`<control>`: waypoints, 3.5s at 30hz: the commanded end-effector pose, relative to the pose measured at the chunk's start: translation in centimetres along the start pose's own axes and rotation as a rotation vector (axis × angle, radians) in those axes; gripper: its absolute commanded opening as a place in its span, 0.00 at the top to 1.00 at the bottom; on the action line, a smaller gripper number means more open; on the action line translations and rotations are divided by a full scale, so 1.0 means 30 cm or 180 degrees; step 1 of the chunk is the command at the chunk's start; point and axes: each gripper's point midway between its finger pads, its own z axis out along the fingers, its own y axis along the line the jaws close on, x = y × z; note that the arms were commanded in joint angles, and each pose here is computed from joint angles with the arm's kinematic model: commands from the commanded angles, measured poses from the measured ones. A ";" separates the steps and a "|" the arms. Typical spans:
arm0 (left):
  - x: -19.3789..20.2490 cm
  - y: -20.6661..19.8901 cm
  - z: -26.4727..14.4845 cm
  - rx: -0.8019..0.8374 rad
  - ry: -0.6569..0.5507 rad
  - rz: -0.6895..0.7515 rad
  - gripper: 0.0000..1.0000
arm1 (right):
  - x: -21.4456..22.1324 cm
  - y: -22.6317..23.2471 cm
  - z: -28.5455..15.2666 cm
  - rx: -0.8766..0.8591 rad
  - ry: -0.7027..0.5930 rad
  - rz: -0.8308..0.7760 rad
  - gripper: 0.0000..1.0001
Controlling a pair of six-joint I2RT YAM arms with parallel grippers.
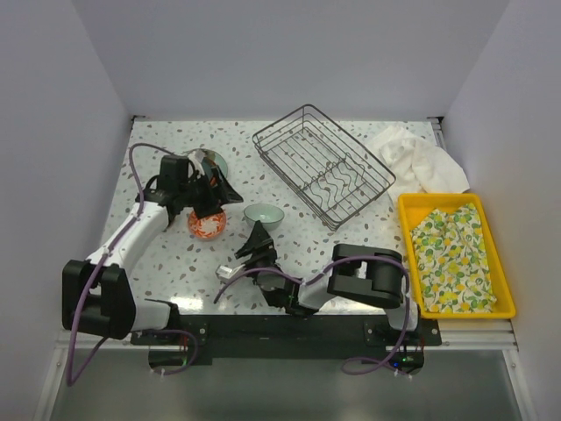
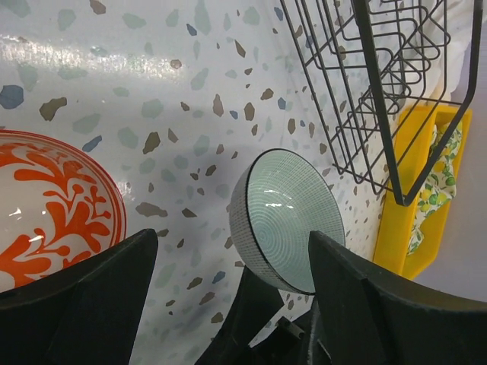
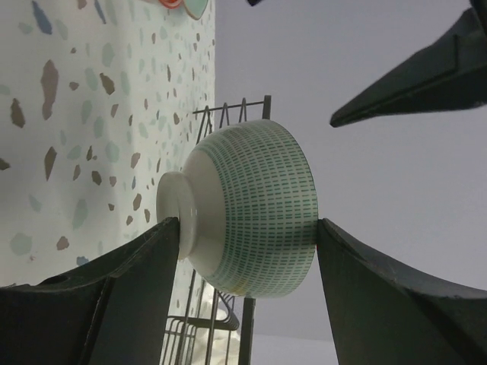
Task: Unload the mixed dishes from the dish rack
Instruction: Pick up the bowl from the dish rack, then place the bowl at the center of the board.
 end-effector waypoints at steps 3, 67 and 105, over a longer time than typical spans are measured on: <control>-0.072 -0.112 -0.012 0.0227 -0.0080 0.0080 0.17 | 0.000 -0.210 -0.026 0.0845 0.0052 0.0746 0.96; -0.230 -0.143 -0.005 -0.0885 -0.0460 0.0982 1.00 | 0.082 -0.242 -0.104 0.0759 0.0315 0.1388 0.03; -0.138 0.321 -0.133 -0.1649 -0.0794 0.0530 1.00 | 0.631 -0.320 -0.031 -0.0854 0.1135 0.6027 0.02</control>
